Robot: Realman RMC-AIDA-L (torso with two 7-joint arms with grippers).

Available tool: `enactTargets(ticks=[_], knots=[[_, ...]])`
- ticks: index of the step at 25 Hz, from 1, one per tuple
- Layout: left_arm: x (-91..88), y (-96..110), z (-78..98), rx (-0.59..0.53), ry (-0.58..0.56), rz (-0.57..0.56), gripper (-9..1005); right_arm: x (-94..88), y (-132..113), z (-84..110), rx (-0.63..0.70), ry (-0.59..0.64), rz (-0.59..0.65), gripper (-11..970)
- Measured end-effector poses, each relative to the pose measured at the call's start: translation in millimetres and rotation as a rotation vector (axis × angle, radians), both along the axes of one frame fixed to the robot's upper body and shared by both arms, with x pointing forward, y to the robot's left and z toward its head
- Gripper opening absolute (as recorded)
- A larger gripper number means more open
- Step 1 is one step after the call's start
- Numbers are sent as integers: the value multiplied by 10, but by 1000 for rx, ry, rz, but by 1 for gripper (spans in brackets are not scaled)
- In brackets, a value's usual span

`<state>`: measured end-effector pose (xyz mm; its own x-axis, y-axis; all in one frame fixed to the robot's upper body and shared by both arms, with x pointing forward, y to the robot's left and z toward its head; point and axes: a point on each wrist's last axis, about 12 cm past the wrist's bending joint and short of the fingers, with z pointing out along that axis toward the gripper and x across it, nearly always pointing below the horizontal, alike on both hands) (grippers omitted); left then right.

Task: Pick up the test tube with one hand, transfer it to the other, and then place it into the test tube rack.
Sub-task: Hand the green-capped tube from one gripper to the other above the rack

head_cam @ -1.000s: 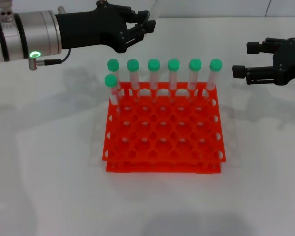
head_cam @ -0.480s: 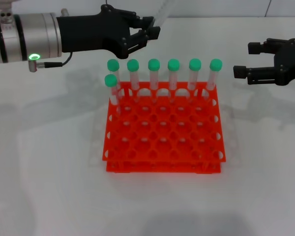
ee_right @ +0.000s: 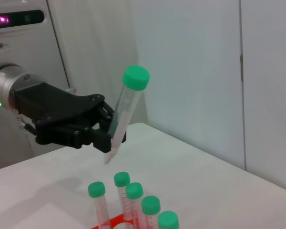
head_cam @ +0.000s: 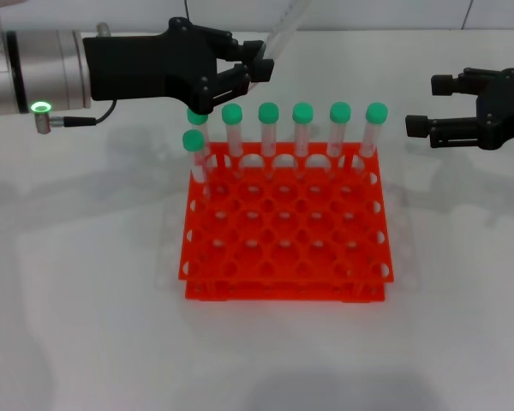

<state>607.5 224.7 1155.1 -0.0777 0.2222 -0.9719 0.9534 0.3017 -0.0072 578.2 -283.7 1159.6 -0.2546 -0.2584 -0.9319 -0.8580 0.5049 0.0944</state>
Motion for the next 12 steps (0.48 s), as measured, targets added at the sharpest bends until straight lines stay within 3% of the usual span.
enactTargets(ticks=[12], knots=[[-65,44,5,0,29,-46,206,2,11,5,1,-1,3,844]])
